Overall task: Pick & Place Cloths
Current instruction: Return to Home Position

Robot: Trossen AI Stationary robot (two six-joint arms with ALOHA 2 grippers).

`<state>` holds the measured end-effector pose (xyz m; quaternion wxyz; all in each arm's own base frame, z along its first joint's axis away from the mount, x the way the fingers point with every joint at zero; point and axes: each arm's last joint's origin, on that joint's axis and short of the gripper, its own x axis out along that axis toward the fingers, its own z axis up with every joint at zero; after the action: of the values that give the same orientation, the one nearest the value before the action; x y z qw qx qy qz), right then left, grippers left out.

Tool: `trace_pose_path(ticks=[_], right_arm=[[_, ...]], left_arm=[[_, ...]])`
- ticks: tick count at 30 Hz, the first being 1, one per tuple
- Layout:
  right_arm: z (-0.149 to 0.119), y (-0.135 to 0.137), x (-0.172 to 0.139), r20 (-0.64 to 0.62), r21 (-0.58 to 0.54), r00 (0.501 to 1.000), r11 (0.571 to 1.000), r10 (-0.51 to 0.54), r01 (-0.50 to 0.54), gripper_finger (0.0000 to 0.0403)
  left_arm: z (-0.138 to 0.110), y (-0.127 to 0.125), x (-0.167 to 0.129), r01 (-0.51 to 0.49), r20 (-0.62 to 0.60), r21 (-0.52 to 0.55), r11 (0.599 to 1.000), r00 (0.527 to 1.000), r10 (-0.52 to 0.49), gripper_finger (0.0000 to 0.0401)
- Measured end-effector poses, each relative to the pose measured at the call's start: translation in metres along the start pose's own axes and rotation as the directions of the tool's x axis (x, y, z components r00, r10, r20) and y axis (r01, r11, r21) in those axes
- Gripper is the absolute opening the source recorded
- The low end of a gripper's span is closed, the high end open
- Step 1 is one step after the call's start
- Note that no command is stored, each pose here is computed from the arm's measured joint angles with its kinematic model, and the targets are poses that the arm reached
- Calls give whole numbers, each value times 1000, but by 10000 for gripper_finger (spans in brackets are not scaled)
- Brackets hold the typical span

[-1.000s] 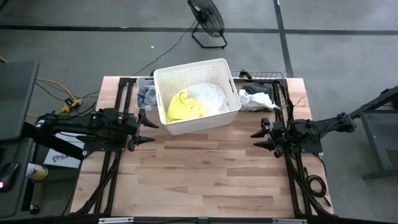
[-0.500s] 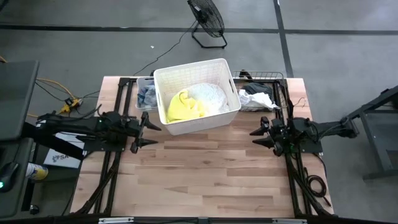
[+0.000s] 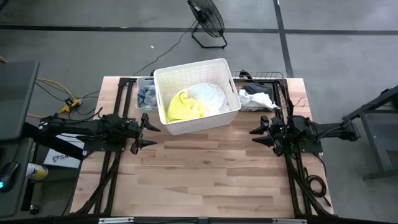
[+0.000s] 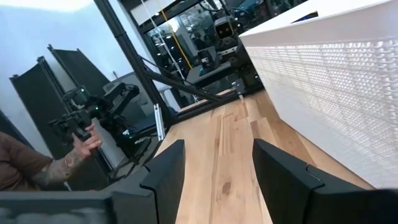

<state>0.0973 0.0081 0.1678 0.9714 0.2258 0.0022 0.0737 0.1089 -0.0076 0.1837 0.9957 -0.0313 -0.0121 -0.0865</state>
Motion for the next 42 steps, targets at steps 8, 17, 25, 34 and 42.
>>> trace_pose_path(ticks=[8,17,25,34,42], right_arm=[[0,0,0,-4,2,1000,1000,14,-14,180],[1,-1,0,0,-1,1000,1000,7,-7,180],[1,-2,0,17,-29,999,999,-28,29,180],[1,-2,0,23,-168,999,985,-39,42,180],[1,-2,0,18,-199,999,979,-46,48,180]], left_arm=[[-8,0,-4,-4,-2,-3,1000,1000,4,271],[-15,4,-9,-153,-54,7,988,987,153,271],[-16,4,-10,-147,-54,22,989,988,147,271],[-17,3,-10,-132,-62,10,991,989,133,271],[-17,3,-10,-134,-59,9,991,989,135,271]])
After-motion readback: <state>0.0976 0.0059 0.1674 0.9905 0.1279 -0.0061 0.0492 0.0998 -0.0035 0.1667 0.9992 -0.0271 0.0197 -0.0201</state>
